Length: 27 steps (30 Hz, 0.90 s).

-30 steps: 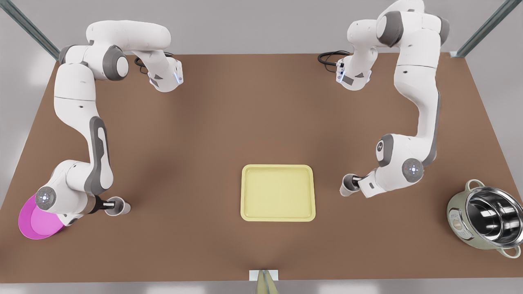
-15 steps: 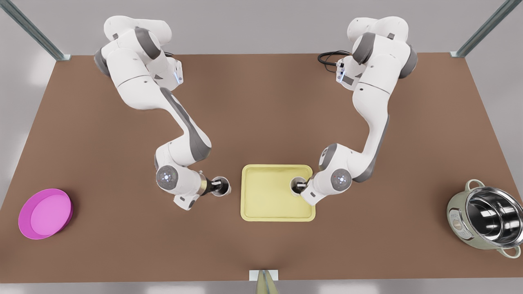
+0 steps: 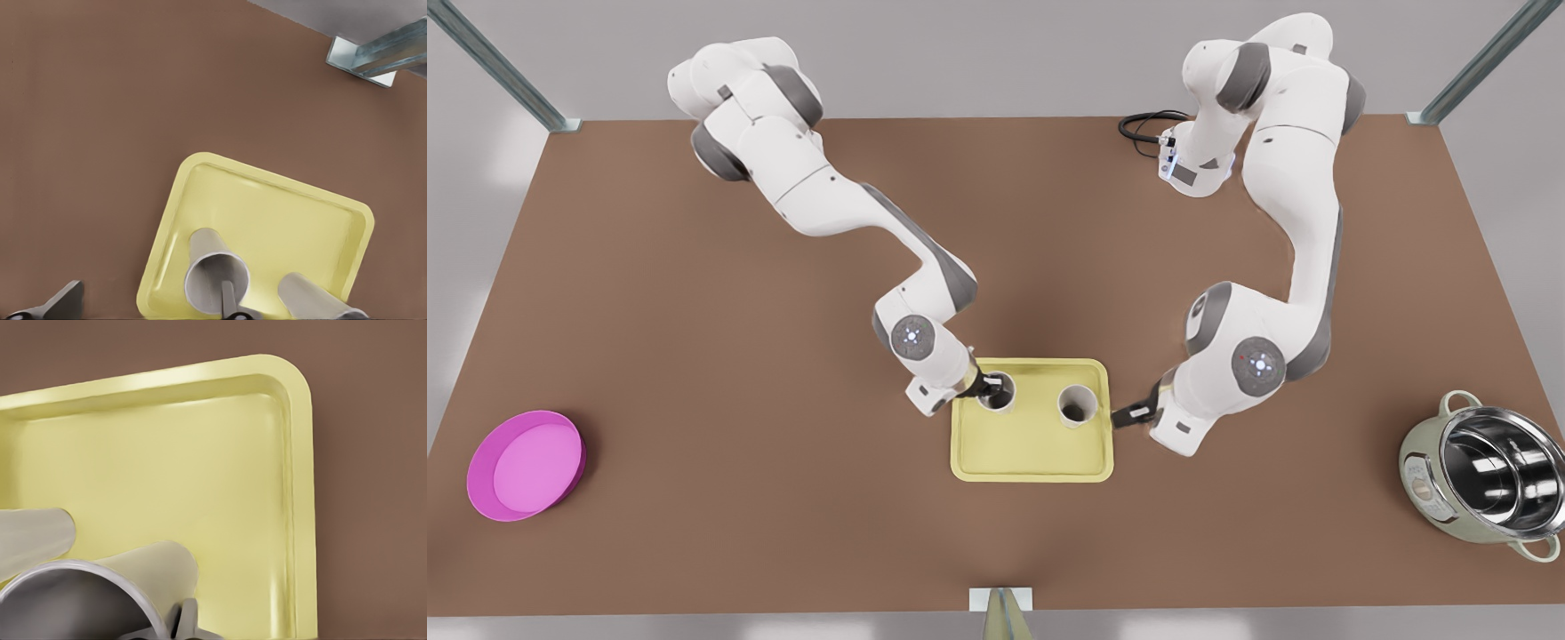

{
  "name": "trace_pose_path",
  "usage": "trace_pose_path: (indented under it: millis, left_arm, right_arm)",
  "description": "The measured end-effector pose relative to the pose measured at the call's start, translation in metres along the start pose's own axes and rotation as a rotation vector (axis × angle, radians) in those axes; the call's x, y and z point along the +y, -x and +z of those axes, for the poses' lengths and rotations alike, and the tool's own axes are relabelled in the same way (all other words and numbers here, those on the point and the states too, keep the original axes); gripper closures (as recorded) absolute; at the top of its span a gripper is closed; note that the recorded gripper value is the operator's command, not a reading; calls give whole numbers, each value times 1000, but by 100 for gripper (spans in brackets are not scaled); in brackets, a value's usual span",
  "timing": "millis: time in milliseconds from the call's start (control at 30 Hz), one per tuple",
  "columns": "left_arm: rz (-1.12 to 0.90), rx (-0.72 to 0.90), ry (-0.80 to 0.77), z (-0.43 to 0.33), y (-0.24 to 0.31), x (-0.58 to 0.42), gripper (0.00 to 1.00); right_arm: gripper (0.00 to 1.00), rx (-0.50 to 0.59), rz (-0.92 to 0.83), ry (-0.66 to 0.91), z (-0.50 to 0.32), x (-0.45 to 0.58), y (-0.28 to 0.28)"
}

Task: Use both arms to respectively pick up the white IKEA cups from the middle-left and middle-right positions, then place the white IKEA cups onto the middle-middle tray, ensuring that the cups remain upright and do not tip over

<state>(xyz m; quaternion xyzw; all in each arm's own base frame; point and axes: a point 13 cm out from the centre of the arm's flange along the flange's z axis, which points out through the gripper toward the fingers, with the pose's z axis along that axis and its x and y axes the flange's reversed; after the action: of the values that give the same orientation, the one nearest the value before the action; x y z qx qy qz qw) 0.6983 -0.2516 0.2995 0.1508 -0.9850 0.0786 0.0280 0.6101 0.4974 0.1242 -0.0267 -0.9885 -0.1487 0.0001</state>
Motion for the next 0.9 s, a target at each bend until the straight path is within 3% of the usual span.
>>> trace_pose_path:
  millis: [67, 100, 133, 300, 533, 700, 767, 833, 900]
  left_arm:
    - [-16, -86, 84, -111, 12, 66, 0]
    - [-21, -98, 158, -150, -13, 115, 0]
    - [-16, -87, 205, -167, -36, 146, 0]
    - [88, 28, 309, -154, -70, 184, 0]
    - [197, 121, 329, -146, -82, 198, 0]
    - [251, 139, 323, -141, -77, 204, 0]
    - [272, 147, 322, -138, -76, 204, 0]
    - [291, 149, 318, -139, -76, 204, 0]
    - [308, 154, 314, -139, -76, 204, 0]
  right_arm:
    - [74, 1, 36, -2, 7, 0, -4]
    - [56, 1, 54, -4, 10, 0, -5]
    - [1, 1, 72, -5, 12, -1, -6]
    - [0, -11, 148, -9, 14, -5, -3]
    - [0, -25, 223, -5, 5, -3, 1]
    - [0, -62, 281, -14, -103, -13, 28]
    - [0, -37, 373, -77, -139, -88, 59]
    - [0, -4, 500, -155, -163, -226, 102]
    - [0, -46, 499, -269, -226, -334, 123]
